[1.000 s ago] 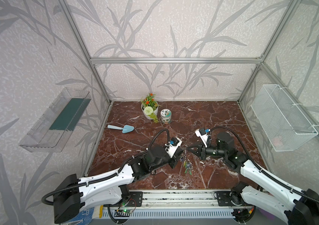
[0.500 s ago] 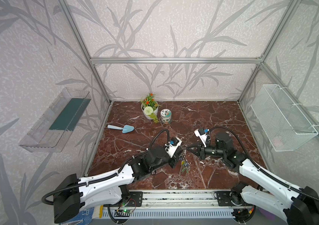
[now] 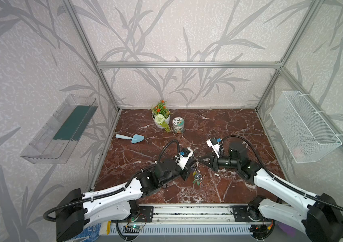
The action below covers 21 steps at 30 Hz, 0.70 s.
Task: Put the keys on the keyring
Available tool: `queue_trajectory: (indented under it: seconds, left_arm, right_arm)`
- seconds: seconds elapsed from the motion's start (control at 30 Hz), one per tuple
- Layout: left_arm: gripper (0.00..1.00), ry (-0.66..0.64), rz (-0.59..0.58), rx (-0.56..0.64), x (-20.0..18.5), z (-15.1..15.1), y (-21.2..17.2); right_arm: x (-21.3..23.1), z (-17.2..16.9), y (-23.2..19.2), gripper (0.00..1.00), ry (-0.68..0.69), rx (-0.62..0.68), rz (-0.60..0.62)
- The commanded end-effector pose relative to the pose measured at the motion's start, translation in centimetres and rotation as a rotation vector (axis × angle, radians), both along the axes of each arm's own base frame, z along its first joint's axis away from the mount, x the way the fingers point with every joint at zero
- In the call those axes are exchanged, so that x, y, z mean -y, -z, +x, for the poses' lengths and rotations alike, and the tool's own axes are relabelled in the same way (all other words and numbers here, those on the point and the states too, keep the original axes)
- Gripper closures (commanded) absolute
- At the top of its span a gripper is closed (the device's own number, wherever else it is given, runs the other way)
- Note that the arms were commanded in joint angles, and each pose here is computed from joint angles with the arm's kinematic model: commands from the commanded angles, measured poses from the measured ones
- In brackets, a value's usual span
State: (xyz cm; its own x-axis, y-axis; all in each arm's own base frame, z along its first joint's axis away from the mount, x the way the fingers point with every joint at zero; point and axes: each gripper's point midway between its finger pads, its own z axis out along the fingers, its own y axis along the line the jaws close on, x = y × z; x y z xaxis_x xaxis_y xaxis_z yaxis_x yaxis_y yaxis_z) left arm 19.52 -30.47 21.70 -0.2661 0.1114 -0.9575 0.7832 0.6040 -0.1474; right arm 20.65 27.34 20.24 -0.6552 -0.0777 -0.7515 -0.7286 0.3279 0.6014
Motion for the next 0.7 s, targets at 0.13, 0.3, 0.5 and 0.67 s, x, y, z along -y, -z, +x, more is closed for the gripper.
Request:
queue_trajectory:
  seconds: [0.13, 0.3, 0.5, 0.67]
  left_arm:
    - [1.0, 0.005, -0.306, 0.185, -0.2, -0.4, -7.6]
    - [1.0, 0.045, -0.379, 0.24, 0.0, -1.1, -8.8]
    - [1.0, 0.018, -0.447, 0.249, -0.2, -0.6, -10.0]
    - [1.0, 0.056, -0.455, 0.271, 0.8, -0.9, -10.9]
  right_arm:
    - [-0.5, -0.1, 0.0, 1.0, -0.028, -0.016, 0.045]
    - [-0.4, -0.3, -0.5, 1.0, -0.044, -0.025, 0.09]
    - [0.0, -0.9, -1.1, 1.0, -0.054, -0.021, 0.127]
    - [0.1, -1.4, -2.0, 1.0, -0.065, -0.004, 0.144]
